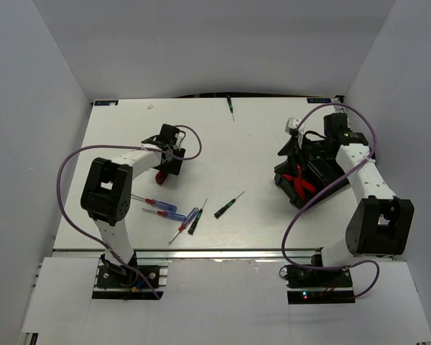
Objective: Sort the tools into containers
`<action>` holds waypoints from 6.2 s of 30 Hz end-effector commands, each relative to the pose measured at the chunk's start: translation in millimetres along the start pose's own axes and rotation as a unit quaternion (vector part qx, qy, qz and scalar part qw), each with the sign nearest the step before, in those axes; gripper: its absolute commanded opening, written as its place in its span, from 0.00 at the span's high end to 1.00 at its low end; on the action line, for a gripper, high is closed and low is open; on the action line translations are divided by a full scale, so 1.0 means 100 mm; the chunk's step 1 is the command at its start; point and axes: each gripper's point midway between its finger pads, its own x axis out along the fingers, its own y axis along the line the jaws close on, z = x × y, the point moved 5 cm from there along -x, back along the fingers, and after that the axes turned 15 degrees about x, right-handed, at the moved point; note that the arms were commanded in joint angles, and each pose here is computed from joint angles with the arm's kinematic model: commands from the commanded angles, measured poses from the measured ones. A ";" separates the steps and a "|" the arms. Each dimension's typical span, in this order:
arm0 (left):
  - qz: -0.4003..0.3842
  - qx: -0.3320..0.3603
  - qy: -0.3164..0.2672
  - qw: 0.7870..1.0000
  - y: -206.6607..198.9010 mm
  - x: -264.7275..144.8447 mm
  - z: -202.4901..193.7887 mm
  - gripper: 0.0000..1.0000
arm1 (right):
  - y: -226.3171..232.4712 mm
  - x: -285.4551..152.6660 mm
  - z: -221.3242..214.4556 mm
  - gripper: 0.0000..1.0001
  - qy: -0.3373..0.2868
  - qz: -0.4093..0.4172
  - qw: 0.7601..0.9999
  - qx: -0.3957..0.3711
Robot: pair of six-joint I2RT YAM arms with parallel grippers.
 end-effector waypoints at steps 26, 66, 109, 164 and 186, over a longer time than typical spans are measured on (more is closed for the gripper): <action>-0.097 -0.074 -0.042 0.992 0.01 -0.12 0.15 0.91 | 0.46 0.52 0.21 0.27 0.029 0.066 0.997 0.009; -0.527 -0.152 -0.331 0.767 -0.99 -1.80 1.04 0.93 | 0.44 1.64 1.29 0.16 -0.082 0.158 0.892 0.416; -0.168 -0.200 -0.330 0.907 -0.12 -1.84 0.29 0.02 | 0.02 -0.29 0.56 1.00 0.091 -0.299 0.946 0.081; -0.150 -0.231 -0.296 0.915 -0.16 -1.77 -0.03 0.02 | -1.45 0.68 0.67 0.11 0.016 -0.292 0.919 0.264; -0.130 -0.276 -0.259 0.917 -0.09 -1.73 -0.03 0.02 | -2.58 2.51 1.16 0.23 -0.249 -0.329 0.868 0.275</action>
